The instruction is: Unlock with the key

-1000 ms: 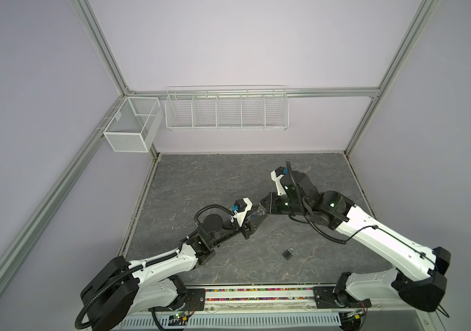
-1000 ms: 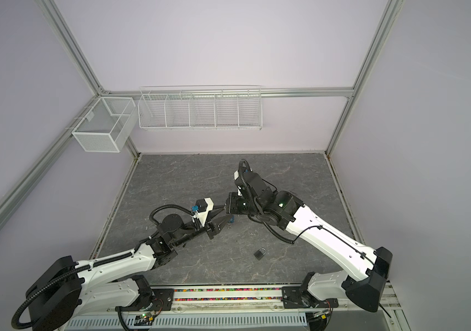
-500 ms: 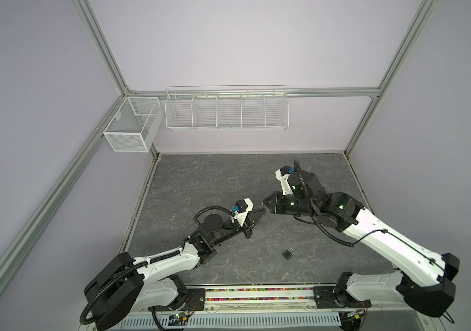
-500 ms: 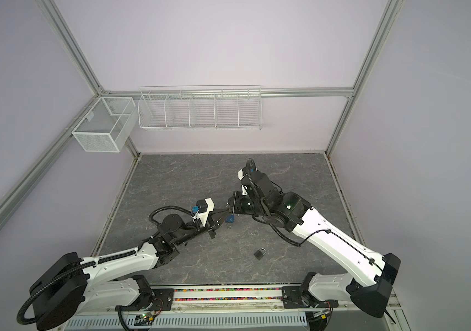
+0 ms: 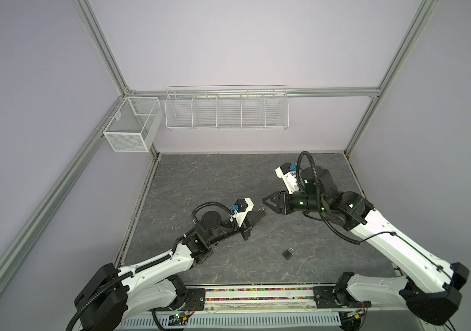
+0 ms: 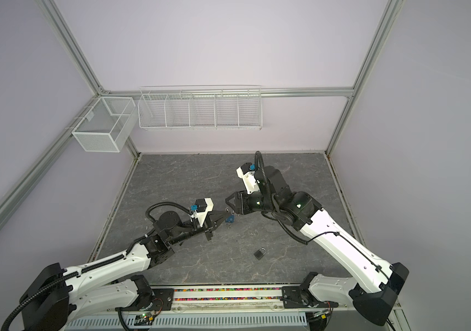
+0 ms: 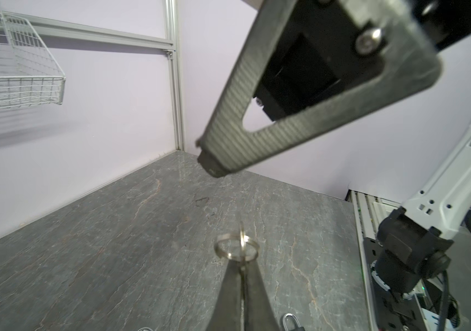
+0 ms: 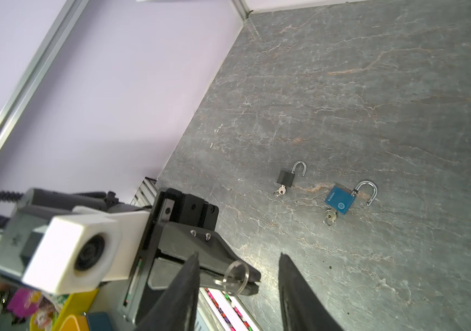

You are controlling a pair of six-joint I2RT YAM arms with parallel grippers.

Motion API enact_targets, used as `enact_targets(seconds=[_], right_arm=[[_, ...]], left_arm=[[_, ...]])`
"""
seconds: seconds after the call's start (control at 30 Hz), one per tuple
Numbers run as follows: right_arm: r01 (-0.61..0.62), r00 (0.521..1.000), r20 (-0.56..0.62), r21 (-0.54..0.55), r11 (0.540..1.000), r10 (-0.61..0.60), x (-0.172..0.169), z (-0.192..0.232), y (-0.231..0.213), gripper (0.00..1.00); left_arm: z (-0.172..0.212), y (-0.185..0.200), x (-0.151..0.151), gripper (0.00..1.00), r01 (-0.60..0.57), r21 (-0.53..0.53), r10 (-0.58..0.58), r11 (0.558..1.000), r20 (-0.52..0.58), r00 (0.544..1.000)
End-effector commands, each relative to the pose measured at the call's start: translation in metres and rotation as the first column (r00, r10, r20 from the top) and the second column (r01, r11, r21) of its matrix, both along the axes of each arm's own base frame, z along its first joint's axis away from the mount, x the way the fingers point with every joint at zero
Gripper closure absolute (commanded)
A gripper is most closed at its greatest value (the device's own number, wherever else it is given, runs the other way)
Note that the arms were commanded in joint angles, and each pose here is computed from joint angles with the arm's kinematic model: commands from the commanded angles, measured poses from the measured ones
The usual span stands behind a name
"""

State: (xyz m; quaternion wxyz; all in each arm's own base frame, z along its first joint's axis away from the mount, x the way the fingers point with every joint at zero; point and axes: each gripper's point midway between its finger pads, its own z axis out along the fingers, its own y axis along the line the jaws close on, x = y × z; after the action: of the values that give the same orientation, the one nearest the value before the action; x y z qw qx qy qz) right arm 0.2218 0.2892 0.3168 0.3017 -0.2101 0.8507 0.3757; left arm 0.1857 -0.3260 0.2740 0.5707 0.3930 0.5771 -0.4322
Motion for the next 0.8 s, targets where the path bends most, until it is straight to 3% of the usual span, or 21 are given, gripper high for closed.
enact_targets(seconds=[0.0,0.13,0.33,0.43,0.63,0.77], right_arm=[[-0.288,0.953,0.083,-0.035,0.957,0.29,-0.028,-0.006,0.012,0.5],[-0.381,0.919,0.094,-0.027,0.924,0.382,-0.04,-0.008,0.017,0.51],[-0.393,0.915,0.053,-0.091,0.915,0.399,-0.042,-0.026,0.011,0.55],[-0.381,0.92,0.056,-0.106,0.918,0.388,-0.042,-0.028,0.007,0.64],[-0.41,0.909,0.042,-0.104,0.906,0.416,-0.044,-0.033,0.009,0.69],[-0.396,0.913,0.047,-0.135,0.908,0.405,-0.039,-0.037,0.005,0.79]], left_arm=[[0.001,-0.004,-0.015,1.0,0.105,0.044,-0.103,0.994,-0.038,0.994],[0.004,-0.005,-0.019,1.0,0.143,0.069,-0.139,0.987,-0.055,0.989],[0.009,-0.003,-0.019,1.0,0.153,0.064,-0.149,0.986,-0.062,0.987],[0.012,-0.002,-0.02,1.0,0.162,0.056,-0.158,0.985,-0.062,0.985],[0.014,-0.004,-0.02,1.0,0.174,0.052,-0.17,0.983,-0.068,0.983],[0.017,-0.005,-0.021,1.0,0.186,0.041,-0.183,0.982,-0.066,0.981]])
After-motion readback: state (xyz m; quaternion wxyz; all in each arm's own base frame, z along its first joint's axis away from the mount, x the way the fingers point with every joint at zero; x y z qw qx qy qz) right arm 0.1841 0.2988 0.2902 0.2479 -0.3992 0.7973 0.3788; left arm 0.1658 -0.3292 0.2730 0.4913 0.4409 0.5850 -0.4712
